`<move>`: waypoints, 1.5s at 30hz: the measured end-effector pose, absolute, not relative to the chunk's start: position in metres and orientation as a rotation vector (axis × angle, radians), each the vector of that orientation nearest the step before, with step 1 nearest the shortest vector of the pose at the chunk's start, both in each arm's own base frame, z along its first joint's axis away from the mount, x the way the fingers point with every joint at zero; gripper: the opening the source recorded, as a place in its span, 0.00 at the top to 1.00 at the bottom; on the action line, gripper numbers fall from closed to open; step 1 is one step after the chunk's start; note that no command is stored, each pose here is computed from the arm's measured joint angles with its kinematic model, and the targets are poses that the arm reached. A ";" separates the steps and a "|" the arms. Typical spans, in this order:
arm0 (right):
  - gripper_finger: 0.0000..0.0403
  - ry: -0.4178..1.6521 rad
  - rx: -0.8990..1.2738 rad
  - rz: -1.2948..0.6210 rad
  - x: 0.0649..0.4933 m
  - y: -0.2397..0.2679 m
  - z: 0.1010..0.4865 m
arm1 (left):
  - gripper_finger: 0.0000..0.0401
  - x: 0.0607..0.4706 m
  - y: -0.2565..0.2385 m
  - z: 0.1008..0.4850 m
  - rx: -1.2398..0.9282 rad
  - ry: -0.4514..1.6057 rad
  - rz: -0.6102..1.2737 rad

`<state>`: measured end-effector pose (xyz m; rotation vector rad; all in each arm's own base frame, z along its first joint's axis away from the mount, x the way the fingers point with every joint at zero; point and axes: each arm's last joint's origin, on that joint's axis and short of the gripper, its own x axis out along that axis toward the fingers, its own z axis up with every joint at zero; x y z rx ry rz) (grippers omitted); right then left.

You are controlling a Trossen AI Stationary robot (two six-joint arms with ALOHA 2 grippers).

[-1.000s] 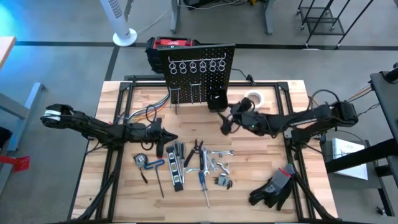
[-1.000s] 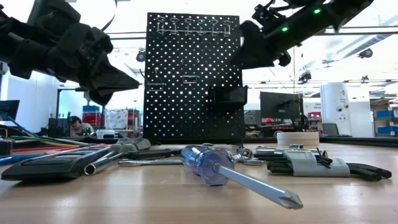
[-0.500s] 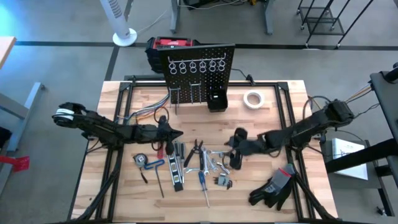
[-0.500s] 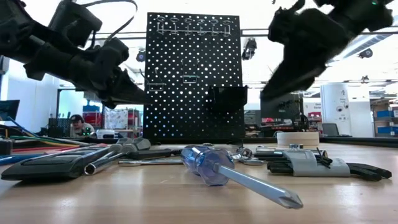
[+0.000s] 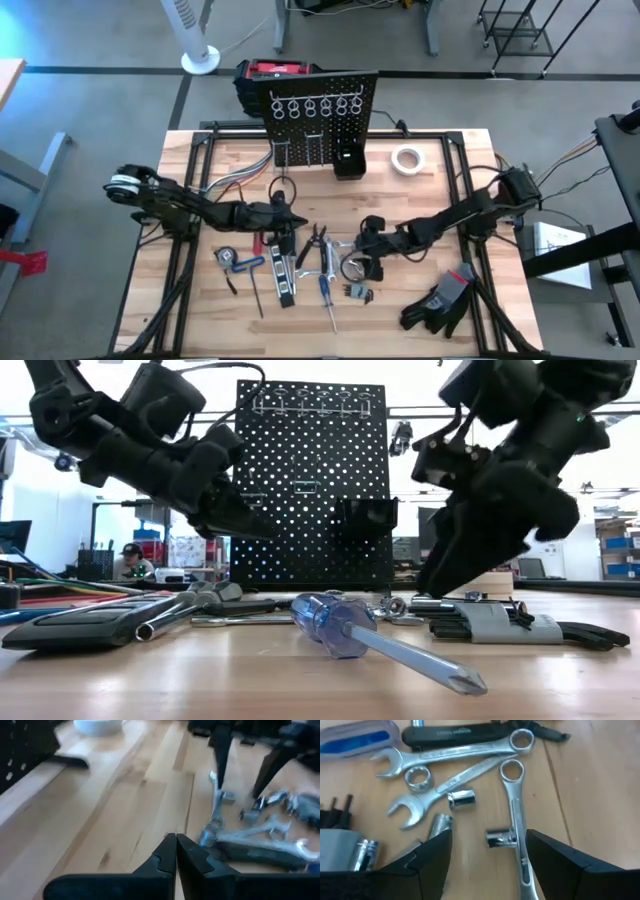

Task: Hang tools onto peg board
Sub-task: Put the socket into the black tool bin on the peg board

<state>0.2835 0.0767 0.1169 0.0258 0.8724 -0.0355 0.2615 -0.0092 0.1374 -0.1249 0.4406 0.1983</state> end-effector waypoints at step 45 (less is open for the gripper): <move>0.83 0.955 0.019 -0.021 0.281 0.065 0.112 | 1.00 0.235 -0.009 0.155 -0.190 0.353 0.196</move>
